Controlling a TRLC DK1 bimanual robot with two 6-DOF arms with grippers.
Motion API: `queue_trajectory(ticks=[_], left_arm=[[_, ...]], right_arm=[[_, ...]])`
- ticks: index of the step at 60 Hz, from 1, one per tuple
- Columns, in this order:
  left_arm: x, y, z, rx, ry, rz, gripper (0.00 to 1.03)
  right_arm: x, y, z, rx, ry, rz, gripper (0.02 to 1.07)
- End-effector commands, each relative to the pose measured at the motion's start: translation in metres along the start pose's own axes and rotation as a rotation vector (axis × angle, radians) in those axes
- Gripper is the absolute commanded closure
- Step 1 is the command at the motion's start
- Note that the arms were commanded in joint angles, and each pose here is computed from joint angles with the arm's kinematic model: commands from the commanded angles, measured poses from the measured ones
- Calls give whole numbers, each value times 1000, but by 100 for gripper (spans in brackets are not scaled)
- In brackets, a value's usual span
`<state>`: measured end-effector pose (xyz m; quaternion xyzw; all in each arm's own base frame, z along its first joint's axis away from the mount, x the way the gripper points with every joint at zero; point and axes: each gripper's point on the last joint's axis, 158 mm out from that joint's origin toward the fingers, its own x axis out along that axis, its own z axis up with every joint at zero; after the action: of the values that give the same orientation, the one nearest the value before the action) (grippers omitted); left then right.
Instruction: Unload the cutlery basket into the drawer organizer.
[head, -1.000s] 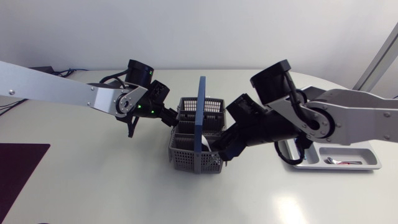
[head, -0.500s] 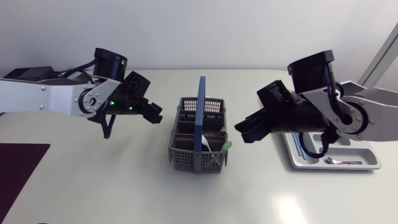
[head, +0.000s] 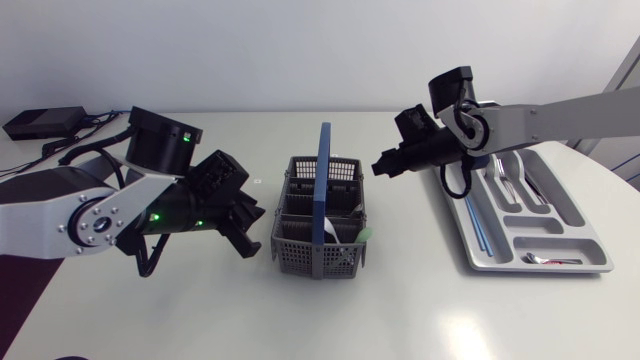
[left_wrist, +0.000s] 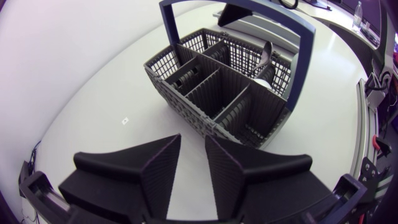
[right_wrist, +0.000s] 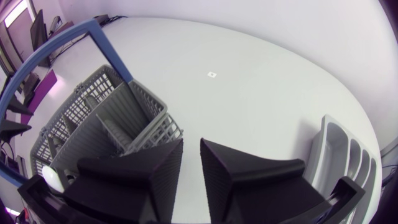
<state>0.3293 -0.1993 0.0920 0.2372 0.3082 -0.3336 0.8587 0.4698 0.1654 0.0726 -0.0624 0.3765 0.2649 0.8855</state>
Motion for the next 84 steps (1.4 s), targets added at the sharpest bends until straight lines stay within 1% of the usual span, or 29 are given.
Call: queue_trajectory(ticks=[1, 4, 10, 17, 23, 27, 34, 41, 45, 54, 61, 71, 76, 84], left_arm=[[1, -14, -14, 39, 26, -30, 88], [4, -21, -19, 51, 35, -46, 89], [6, -34, -21, 83, 41, -73, 97], [9, -53, -26, 122, 56, -113, 98], [15, -67, -32, 145, 79, -146, 98], [20, -72, -39, 151, 101, -159, 98], [23, -77, -43, 157, 116, -171, 98], [10, -70, -23, 146, 50, -145, 98], [4, -70, -19, 146, 36, -143, 98], [-9, -101, -20, 205, 40, -208, 98], [-10, -119, -23, 237, 50, -256, 98], [-8, -125, -23, 241, 53, -283, 98], [4, -125, -31, 232, 90, -288, 98], [21, -117, -33, 206, 91, -273, 98]], right_arm=[[13, -6, 7, 47, 2, 20, 95], [19, -7, 12, 65, 2, 40, 96], [29, -11, 19, 82, 4, 60, 96], [43, -16, 26, 105, 16, 70, 96], [54, -8, 27, 118, 41, 126, 96], [57, 1, 26, 114, 49, 157, 96], [59, 6, 23, 103, 58, 166, 96], [59, 6, 25, 96, 54, 166, 96], [58, 4, 28, 97, 47, 163, 96], [59, 4, 34, 97, 37, 162, 95], [61, 4, 37, 100, 34, 162, 95], [62, 4, 37, 100, 38, 164, 95], [64, 7, 35, 100, 48, 175, 95], [66, 18, 32, 86, 63, 205, 95]])
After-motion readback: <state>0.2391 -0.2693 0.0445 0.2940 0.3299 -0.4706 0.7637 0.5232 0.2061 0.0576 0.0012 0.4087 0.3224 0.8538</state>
